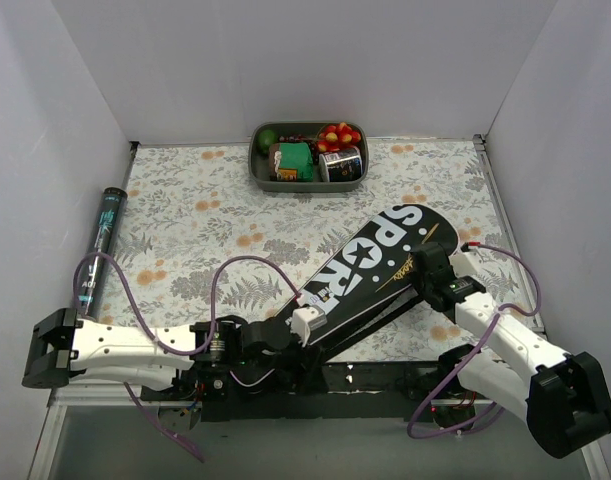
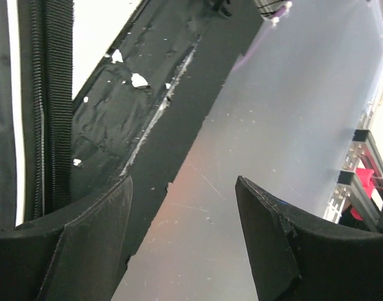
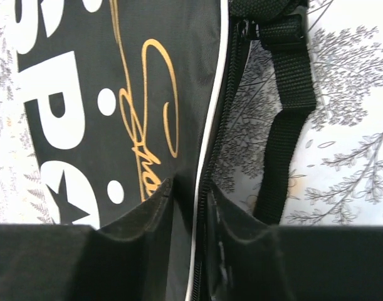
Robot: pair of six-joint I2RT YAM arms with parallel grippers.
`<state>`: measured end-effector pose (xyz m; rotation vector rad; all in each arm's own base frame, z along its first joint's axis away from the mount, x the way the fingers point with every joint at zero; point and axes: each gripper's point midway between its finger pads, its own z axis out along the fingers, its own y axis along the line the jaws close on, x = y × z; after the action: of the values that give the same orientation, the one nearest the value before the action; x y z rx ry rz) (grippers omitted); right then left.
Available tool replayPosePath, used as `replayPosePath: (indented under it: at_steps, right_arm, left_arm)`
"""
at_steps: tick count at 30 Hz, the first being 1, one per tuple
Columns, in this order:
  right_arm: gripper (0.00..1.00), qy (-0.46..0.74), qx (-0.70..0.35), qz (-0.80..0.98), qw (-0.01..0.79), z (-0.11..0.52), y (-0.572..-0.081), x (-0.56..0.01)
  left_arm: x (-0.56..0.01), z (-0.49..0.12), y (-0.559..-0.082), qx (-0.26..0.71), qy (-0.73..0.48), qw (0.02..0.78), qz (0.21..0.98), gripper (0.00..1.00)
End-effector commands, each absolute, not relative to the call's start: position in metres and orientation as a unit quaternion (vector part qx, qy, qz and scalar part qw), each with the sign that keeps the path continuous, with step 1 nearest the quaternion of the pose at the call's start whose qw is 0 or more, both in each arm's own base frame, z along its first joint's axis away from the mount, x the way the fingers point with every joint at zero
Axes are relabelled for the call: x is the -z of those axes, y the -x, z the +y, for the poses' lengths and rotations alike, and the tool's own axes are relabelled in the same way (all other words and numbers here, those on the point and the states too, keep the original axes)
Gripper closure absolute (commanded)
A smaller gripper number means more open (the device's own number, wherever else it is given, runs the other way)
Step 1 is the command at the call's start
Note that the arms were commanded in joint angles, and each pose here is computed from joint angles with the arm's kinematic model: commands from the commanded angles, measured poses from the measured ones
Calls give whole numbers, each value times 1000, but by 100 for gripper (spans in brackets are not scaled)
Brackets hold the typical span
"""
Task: Pack up the badminton gear
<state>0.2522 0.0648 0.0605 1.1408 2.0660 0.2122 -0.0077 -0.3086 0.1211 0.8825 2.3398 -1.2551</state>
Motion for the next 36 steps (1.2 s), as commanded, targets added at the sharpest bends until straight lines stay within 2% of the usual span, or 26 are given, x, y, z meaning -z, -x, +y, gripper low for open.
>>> replayPosePath:
  at_steps: [1,4,7,11,17,26,28,31,36]
  right_arm:
    - [53,-443,-77,798,401,57,-254,-75]
    - [38,-408,-91,808,414,65,-261,-97]
    - [34,-376,-90,828,405,68,-255,-106]
    - [34,-342,-107,843,401,73,-242,-111]
    - [36,-267,-168,863,395,94,-227,-114]
    - [39,-230,-201,864,401,103,-219,-118]
    - [41,-222,-212,861,406,105,-218,-122]
    - [41,-210,-216,859,414,105,-215,-127]
    - [43,-201,-216,860,416,104,-211,-126]
  left_arm:
    - [-107,-310,-10,423,-263,211,841,34]
    - [-97,-300,-20,408,-245,232,848,34]
    - [-94,-289,-29,393,-230,253,853,33]
    - [-118,-281,-39,415,-202,287,839,34]
    - [-143,-282,-30,468,-190,278,817,34]
    - [-90,-288,-36,422,-193,270,843,34]
    - [-76,-284,-46,408,-174,274,854,35]
    - [-67,-276,-69,408,-134,279,859,41]
    - [-70,-265,-98,420,-96,290,855,41]
